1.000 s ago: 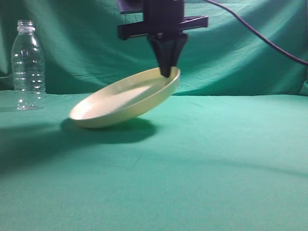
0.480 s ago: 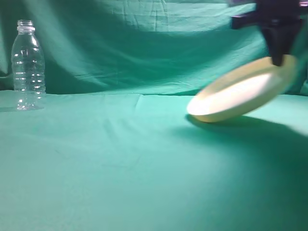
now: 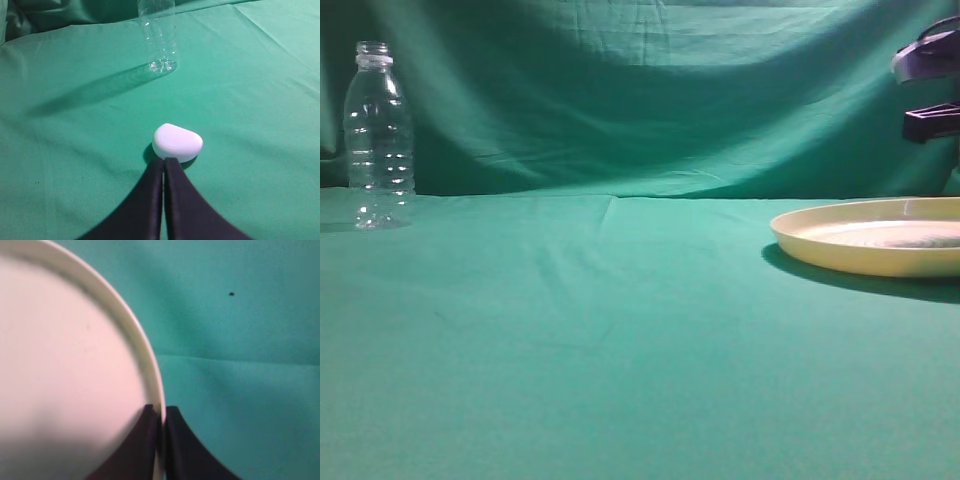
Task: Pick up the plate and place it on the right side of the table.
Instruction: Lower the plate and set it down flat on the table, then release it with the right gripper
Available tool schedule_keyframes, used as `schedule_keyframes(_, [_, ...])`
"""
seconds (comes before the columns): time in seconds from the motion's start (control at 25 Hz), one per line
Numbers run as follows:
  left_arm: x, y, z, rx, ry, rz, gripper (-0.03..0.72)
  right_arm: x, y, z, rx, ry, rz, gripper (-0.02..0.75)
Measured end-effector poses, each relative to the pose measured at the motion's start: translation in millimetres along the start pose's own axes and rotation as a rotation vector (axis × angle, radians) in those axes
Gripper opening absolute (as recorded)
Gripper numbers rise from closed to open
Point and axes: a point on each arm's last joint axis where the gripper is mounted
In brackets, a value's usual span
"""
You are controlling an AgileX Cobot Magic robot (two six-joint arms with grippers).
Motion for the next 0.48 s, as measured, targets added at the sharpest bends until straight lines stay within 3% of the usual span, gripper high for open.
schedule_keyframes(0.12, [0, 0, 0.0, 0.000, 0.000, 0.000, 0.000, -1, 5, 1, 0.008, 0.002, -0.002, 0.000])
schedule_keyframes(0.16, [0, 0, 0.0, 0.000, 0.000, 0.000, 0.000, -1, 6, 1, 0.007, 0.002, 0.001, 0.049])
schedule_keyframes(0.2, [0, 0, 0.0, 0.000, 0.000, 0.000, 0.000, -2, 8, 2, 0.007, 0.001, 0.006, 0.049])
schedule_keyframes(0.4, [0, 0, 0.0, 0.000, 0.000, 0.000, 0.000, -2, 4, 0, -0.010, 0.006, 0.046, 0.313])
schedule_keyframes(0.48, [0, 0, 0.0, 0.000, 0.000, 0.000, 0.000, 3, -11, -1, -0.008, 0.027, 0.045, 0.372])
Point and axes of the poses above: a point on each arm's last joint axis where the gripper is mounted, y pointing out along that axis toward the gripper, z along the wrist's bending axis when the last joint is at zero, x = y × z, and after that the axes turned 10 degrees about y, right-handed
